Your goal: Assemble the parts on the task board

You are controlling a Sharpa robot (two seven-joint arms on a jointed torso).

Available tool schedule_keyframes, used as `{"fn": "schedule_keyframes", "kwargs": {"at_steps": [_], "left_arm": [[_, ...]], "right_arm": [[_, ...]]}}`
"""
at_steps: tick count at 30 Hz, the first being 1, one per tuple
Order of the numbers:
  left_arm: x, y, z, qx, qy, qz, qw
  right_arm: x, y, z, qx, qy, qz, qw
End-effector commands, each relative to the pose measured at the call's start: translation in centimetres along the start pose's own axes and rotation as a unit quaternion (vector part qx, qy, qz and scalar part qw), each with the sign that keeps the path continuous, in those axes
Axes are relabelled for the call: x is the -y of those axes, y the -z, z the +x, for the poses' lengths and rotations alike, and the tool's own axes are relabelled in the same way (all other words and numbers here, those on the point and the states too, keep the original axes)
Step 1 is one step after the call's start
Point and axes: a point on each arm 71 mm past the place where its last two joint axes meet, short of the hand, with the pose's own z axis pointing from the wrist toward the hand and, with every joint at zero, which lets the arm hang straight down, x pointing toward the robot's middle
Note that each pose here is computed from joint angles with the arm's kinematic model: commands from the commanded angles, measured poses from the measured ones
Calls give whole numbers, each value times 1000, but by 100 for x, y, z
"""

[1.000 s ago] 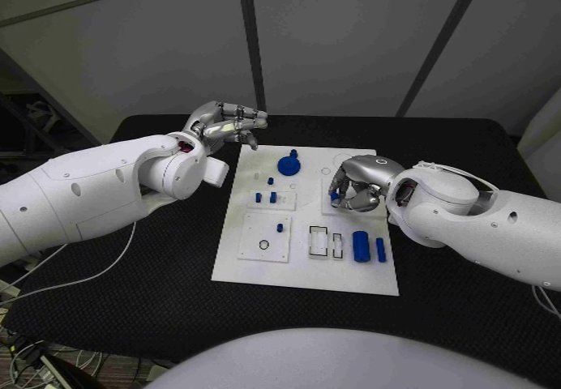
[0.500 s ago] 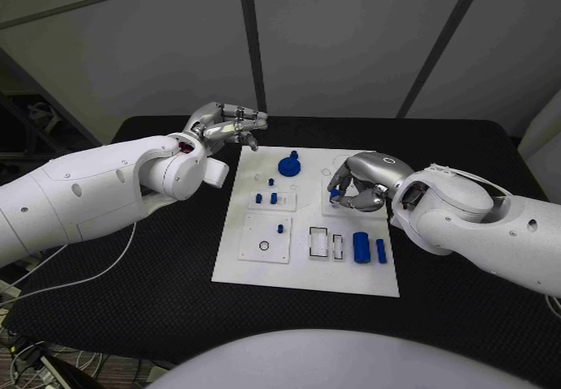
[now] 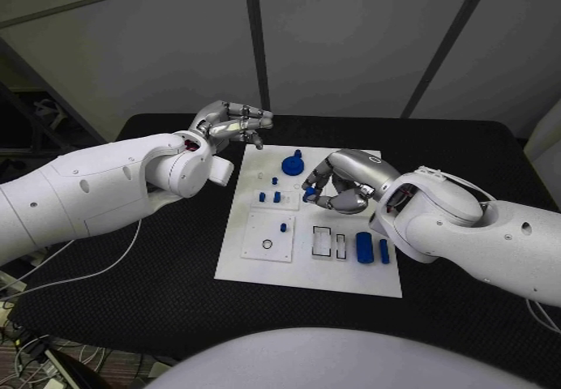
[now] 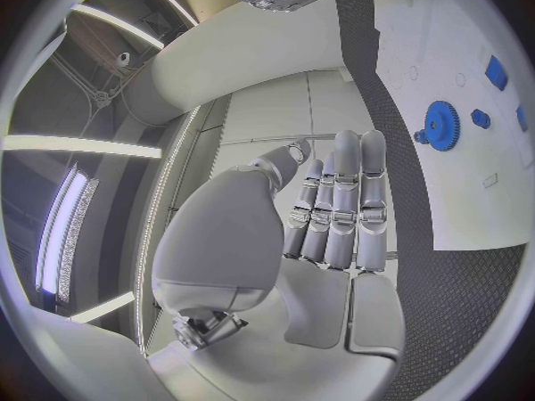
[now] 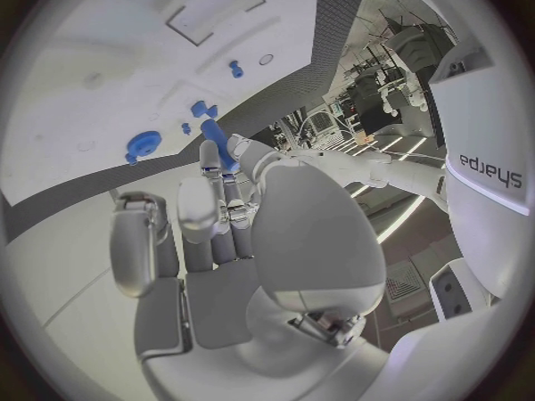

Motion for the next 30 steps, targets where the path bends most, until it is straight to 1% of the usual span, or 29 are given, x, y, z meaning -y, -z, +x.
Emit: {"fn": "schedule_keyframes", "kwargs": {"at_steps": [1, 8, 13, 22, 30], "left_arm": [[8, -10, 17, -6, 3, 2, 1000], [4, -27, 38, -8, 3, 2, 1000], [4, -37, 57, -10, 4, 2, 1000], [4, -45, 78, -12, 5, 2, 1000], [4, -50, 88, -14, 5, 2, 1000]], "right_arm": [[-142, -75, 60, 1, -35, -30, 999], [-347, -158, 362, -40, -59, -63, 995], [-431, -197, 529, -61, -67, -76, 993], [-429, -254, 737, -84, -68, -77, 991], [-397, -286, 829, -98, -56, -71, 991]]}}
